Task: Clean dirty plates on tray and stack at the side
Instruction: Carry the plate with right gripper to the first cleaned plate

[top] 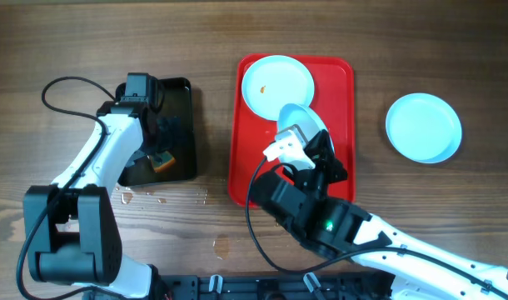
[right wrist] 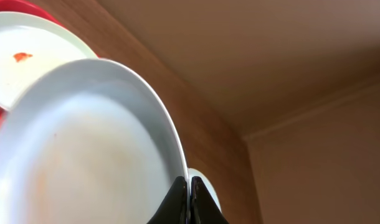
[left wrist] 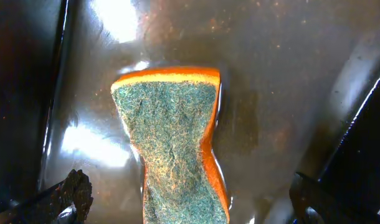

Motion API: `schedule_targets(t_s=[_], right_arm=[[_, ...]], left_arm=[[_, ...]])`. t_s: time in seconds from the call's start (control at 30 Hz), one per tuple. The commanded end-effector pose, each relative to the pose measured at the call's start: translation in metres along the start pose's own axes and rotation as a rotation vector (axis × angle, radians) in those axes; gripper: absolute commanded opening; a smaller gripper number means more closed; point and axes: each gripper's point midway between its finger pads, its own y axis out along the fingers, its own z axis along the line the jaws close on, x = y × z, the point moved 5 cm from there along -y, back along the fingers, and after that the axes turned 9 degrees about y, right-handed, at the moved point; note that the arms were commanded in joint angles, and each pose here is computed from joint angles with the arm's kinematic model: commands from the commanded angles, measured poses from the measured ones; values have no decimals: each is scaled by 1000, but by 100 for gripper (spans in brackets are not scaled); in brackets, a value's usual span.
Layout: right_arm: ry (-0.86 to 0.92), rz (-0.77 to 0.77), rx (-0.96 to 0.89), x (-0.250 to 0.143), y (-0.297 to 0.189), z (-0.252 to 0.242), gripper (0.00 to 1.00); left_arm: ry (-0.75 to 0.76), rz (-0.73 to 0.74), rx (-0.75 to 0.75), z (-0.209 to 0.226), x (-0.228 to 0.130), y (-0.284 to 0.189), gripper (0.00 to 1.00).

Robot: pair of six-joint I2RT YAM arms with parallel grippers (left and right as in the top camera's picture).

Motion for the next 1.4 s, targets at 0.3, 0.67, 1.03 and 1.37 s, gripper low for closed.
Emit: schedule_targets(t_s=[0.3, 0.67, 1.03, 1.37], right_arm=[[163, 109, 143, -10, 21, 8, 4], [321, 201, 172, -23, 34, 6, 4], [790, 573, 157, -100, 119, -70, 4], [1328, 682, -245, -207, 142, -193, 4]], left_arm=[[4, -7, -15, 0, 0, -3, 100], [4, -7, -15, 0, 0, -3, 100], [4, -7, -15, 0, 0, -3, 100], [4, -7, -15, 0, 0, -3, 100]])
